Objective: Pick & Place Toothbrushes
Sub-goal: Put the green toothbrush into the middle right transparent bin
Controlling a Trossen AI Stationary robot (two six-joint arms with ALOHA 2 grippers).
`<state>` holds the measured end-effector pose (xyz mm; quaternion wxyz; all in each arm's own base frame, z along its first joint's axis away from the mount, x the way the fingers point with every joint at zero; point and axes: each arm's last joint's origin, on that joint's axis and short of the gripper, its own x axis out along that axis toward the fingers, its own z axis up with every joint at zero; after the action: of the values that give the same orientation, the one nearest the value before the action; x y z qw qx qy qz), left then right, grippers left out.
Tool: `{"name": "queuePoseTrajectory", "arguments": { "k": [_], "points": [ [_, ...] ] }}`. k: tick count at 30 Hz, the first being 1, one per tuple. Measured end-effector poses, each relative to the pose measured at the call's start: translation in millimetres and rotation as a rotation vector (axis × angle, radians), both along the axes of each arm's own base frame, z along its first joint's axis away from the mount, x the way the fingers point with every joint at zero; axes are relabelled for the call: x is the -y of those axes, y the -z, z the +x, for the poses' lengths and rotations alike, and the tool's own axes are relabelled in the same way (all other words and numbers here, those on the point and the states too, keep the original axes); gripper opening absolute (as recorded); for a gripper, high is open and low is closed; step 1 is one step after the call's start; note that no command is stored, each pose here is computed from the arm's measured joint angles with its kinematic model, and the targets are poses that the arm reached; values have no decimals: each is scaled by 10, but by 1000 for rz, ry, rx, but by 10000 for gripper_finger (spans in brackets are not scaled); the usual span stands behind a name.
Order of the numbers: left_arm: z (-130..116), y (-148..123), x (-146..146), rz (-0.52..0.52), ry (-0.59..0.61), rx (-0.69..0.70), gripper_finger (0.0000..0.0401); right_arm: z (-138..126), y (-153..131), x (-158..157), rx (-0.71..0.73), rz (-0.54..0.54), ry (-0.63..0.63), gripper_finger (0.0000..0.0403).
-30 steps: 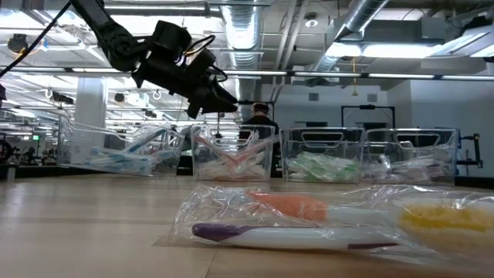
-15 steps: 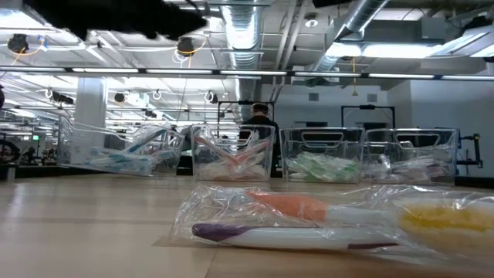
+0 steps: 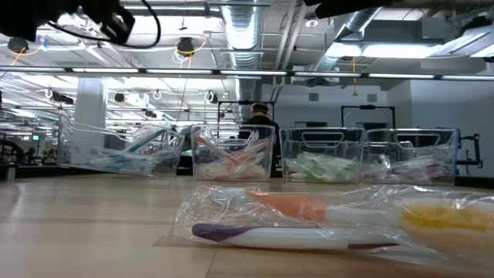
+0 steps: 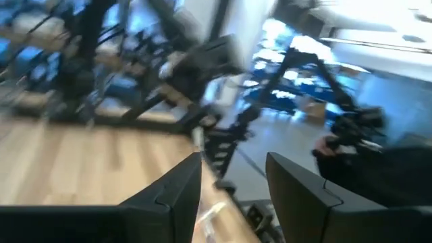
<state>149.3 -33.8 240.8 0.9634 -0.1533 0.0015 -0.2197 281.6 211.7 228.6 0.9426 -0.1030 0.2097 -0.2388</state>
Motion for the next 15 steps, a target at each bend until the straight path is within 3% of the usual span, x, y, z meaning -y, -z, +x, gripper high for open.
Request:
{"name": "queuePoseTrajectory", "arguments": {
  "k": [3, 8, 15],
  "points": [
    [-10, -52, 104, 34, 63, 84, 159, 2, -2, -2, 2, 5, -2, 270],
    [26, -103, 253, 30, 87, 76, 159, 5, 3, -11, -4, 39, -16, 270],
    [103, -296, 506, 139, 184, 145, 172, 4, 6, -12, -6, 52, -19, 270]
  ]
}}
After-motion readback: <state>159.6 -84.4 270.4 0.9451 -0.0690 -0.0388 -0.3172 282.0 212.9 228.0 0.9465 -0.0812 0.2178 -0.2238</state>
